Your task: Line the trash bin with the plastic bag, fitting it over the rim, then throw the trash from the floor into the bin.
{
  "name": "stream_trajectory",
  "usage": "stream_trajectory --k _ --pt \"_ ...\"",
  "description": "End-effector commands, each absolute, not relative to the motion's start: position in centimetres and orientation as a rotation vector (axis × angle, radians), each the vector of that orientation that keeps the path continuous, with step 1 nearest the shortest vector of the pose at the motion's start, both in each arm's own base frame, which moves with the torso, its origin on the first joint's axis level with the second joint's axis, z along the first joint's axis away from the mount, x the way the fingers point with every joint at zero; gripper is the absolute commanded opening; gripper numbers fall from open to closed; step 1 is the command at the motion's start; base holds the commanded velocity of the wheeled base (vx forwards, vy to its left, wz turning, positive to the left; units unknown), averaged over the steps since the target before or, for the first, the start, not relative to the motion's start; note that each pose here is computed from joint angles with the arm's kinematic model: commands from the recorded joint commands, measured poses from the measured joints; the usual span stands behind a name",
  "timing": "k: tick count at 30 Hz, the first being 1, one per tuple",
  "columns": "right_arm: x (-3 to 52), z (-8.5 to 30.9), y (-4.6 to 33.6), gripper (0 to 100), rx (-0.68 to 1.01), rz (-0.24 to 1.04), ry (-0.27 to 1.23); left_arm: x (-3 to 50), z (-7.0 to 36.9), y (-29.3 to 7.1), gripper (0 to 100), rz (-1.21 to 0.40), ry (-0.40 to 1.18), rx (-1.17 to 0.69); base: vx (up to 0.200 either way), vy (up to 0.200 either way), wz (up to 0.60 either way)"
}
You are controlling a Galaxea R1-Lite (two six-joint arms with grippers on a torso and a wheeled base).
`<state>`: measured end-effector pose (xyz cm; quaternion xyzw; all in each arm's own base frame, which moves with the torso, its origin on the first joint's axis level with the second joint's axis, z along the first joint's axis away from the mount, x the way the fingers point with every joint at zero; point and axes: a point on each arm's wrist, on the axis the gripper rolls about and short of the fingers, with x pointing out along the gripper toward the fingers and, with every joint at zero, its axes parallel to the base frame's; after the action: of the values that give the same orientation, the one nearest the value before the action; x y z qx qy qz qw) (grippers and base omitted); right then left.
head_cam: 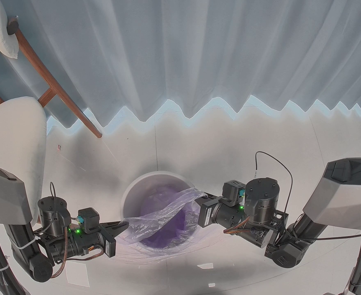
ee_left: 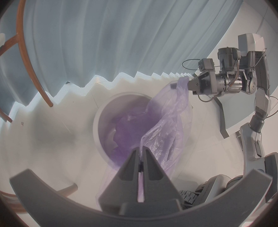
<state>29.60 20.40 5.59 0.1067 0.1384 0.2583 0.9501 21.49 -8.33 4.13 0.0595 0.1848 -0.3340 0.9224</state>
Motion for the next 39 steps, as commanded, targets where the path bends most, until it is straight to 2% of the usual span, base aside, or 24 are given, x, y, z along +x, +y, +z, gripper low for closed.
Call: stream_trajectory --k 1,7,18,22,34,39 --pt "29.4 5.5 20.4 0 0.216 0.527 0.287 21.8 4.6 -8.3 0 -0.680 0.350 0.119 0.000 0.000 0.00" --pt "29.4 5.6 20.4 0 0.216 0.528 0.282 23.3 5.5 -8.9 0 -0.670 0.274 0.132 0.000 0.000 0.00" --pt "29.4 5.7 20.3 0 0.216 0.526 0.282 23.8 5.9 -9.1 0 -0.659 0.246 0.136 0.200 0.000 0.00" --pt "29.5 5.8 20.3 0 0.218 0.524 0.277 24.2 6.2 -9.5 0 -0.542 0.230 0.144 0.200 0.000 0.00" --pt "29.7 5.5 20.4 0 0.220 0.532 0.292 23.6 8.1 -9.0 0 -0.494 0.177 0.102 0.000 0.000 0.00" --pt "30.2 5.8 21.0 0 0.224 0.534 0.286 23.6 8.2 -9.2 0 -0.545 0.171 0.099 0.000 0.000 0.00"
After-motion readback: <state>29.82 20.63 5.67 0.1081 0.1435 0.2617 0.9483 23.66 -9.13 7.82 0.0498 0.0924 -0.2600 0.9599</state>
